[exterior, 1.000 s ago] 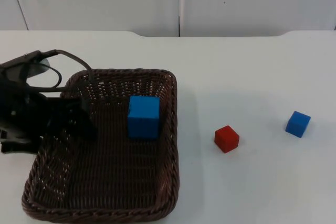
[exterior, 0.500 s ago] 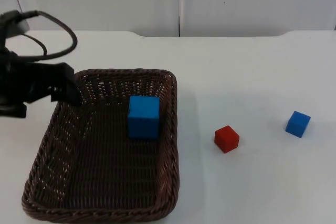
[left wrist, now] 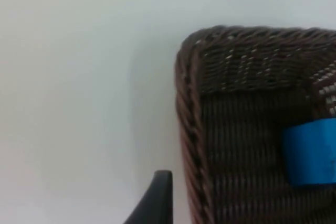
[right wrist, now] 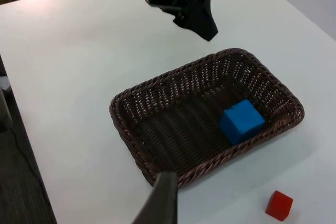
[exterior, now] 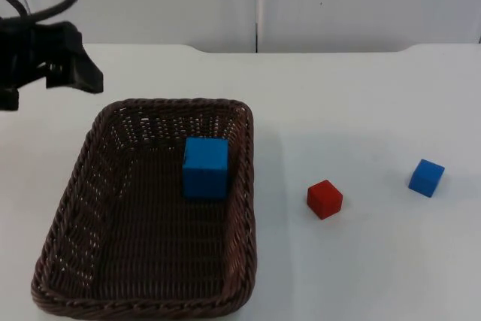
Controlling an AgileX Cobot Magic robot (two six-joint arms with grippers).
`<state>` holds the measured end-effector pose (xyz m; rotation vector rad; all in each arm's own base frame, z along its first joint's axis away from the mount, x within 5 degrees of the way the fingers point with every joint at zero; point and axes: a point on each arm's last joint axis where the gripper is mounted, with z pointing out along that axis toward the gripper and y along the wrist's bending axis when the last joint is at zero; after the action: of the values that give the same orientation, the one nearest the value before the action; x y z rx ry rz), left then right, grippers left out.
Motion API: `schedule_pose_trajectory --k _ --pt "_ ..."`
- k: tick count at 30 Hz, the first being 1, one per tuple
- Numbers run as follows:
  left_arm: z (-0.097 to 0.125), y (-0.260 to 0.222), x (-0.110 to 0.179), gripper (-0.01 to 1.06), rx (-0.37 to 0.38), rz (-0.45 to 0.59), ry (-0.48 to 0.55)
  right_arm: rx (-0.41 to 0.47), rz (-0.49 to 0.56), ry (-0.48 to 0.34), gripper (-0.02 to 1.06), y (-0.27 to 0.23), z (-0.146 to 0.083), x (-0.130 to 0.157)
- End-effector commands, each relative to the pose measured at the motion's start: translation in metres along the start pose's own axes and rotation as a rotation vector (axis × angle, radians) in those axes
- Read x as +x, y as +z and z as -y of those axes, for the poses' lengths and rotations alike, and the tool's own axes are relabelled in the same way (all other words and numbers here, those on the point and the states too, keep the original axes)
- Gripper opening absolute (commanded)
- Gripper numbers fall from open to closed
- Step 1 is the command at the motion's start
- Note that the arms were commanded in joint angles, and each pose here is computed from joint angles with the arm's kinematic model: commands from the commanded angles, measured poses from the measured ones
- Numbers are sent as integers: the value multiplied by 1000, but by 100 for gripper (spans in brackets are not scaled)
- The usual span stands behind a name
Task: Pick up the basket with the left hand and place the largest block into the basket with the right hand.
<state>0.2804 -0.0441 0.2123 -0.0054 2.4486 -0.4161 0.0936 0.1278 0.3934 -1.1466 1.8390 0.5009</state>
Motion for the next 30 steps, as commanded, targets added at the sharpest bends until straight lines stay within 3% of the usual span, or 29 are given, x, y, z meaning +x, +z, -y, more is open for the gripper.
schedule_pose_trajectory --k 1,7,17,30 --pt "6 -12 -2 90 18 15 18 5 6 11 81 -2 0 0" --pt "10 -37 -3 90 0 29 43 4 2 35 81 -2 0 1" --pt "26 -91 -4 90 37 155 86 -5 -17 53 81 -2 -1 2" --pt "38 -173 20 90 5 311 151 -22 -10 90 81 -2 -2 1"
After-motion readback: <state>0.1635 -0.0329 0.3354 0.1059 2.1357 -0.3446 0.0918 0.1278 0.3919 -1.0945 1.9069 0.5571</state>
